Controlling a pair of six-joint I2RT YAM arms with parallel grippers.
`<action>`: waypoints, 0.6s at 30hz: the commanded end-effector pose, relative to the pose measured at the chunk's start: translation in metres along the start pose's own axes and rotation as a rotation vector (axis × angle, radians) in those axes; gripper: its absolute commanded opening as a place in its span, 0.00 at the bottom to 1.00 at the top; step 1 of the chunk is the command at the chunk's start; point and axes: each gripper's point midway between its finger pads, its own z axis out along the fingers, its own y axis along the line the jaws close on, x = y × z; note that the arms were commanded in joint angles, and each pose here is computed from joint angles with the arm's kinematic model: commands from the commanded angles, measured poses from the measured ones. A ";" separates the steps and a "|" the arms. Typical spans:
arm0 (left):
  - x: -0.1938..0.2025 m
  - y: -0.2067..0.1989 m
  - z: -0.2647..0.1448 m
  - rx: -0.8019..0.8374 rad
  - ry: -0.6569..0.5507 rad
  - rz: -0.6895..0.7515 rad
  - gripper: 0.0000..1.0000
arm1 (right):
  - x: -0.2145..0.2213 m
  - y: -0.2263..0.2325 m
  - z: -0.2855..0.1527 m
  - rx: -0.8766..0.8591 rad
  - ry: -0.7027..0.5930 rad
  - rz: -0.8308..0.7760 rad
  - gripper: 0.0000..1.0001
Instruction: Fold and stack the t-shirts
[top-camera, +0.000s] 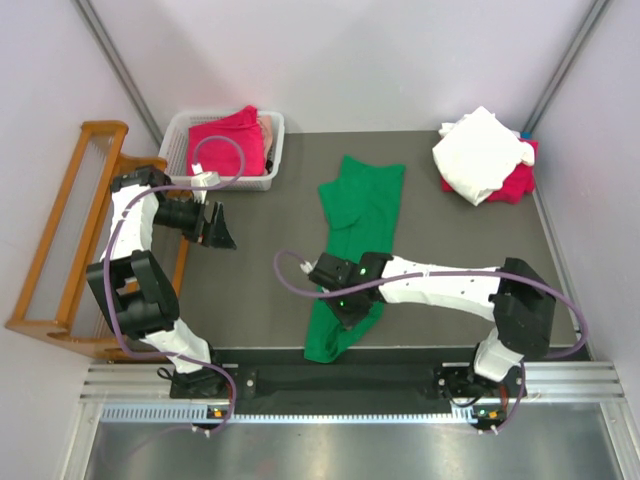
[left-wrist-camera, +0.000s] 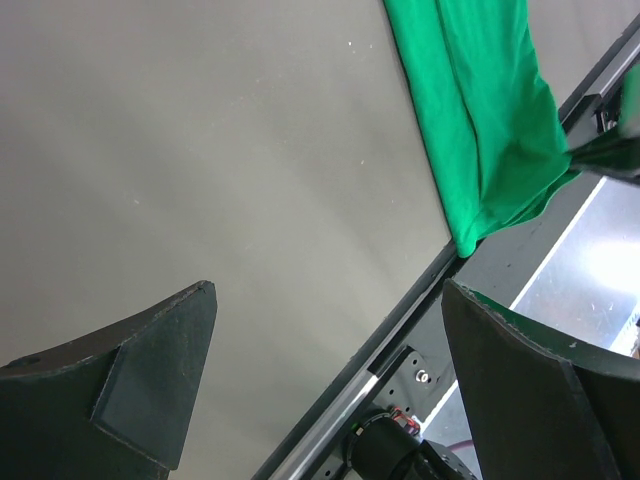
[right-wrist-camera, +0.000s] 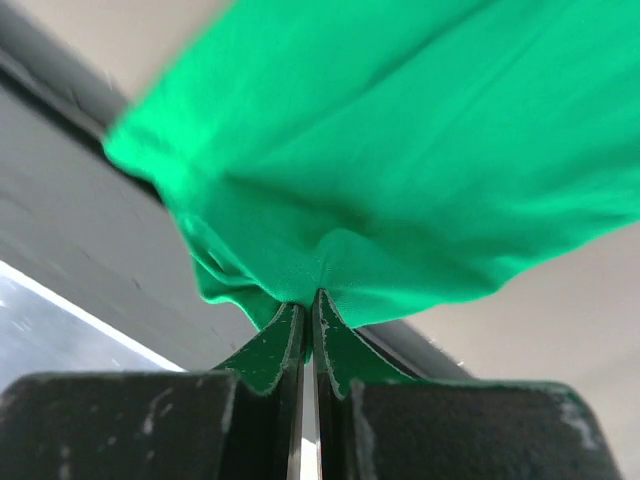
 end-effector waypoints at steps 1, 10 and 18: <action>0.009 -0.020 -0.008 0.031 0.010 -0.013 0.99 | -0.041 -0.019 -0.020 0.035 -0.105 0.061 0.00; 0.009 -0.018 -0.006 0.037 0.010 -0.014 0.99 | -0.042 -0.044 -0.020 0.082 -0.110 0.132 0.00; 0.011 -0.018 -0.004 0.043 0.016 -0.025 0.99 | -0.062 -0.097 -0.034 0.150 -0.186 0.279 0.00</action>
